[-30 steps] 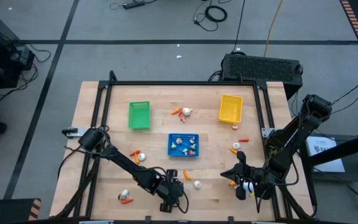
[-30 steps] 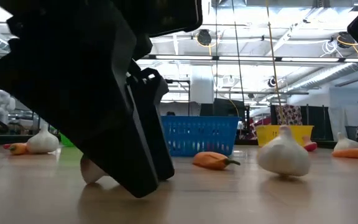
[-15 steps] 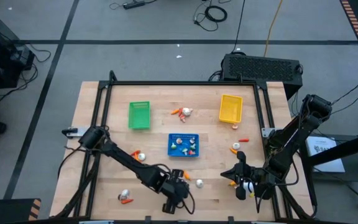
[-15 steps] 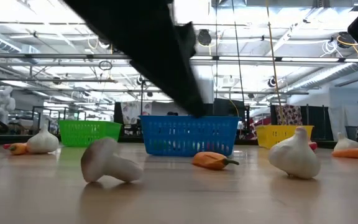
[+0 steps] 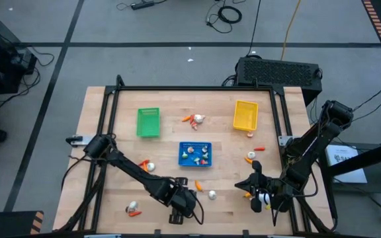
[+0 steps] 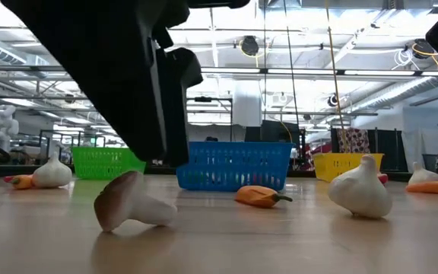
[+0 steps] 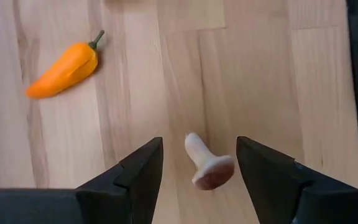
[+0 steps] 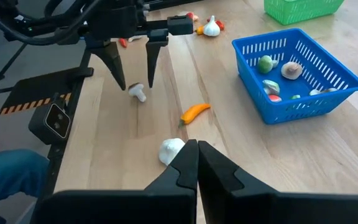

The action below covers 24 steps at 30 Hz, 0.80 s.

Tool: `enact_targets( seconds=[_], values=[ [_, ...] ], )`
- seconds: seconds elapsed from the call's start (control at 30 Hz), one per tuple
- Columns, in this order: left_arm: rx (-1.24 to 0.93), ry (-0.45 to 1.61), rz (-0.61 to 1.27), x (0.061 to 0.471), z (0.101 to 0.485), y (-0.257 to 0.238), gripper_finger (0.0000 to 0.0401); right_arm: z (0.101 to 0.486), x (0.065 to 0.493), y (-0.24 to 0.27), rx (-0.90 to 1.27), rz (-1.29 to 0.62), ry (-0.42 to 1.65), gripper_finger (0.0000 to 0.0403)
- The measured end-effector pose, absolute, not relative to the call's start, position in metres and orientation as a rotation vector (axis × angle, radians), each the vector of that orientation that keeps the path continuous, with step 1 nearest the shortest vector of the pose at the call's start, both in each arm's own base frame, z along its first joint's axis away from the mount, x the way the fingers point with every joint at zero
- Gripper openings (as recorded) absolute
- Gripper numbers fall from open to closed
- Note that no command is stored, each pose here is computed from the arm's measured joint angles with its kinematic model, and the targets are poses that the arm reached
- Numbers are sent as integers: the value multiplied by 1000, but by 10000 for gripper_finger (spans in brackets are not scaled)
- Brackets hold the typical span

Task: Sort produce into baskets
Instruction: Put the brown mushroom into the blue bin

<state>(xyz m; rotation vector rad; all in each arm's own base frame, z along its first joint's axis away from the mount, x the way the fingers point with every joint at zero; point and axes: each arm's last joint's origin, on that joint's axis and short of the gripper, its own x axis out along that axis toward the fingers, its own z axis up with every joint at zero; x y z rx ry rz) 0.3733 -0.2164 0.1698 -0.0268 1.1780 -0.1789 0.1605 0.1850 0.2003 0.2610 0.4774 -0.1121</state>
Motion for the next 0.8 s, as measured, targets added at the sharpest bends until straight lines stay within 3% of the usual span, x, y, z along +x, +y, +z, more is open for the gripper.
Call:
enact_targets(
  seconds=[0.8],
  values=[
    [-182,1173,-65,378,158,-220,211,200,160,185,261,-112,477,0]
  ],
)
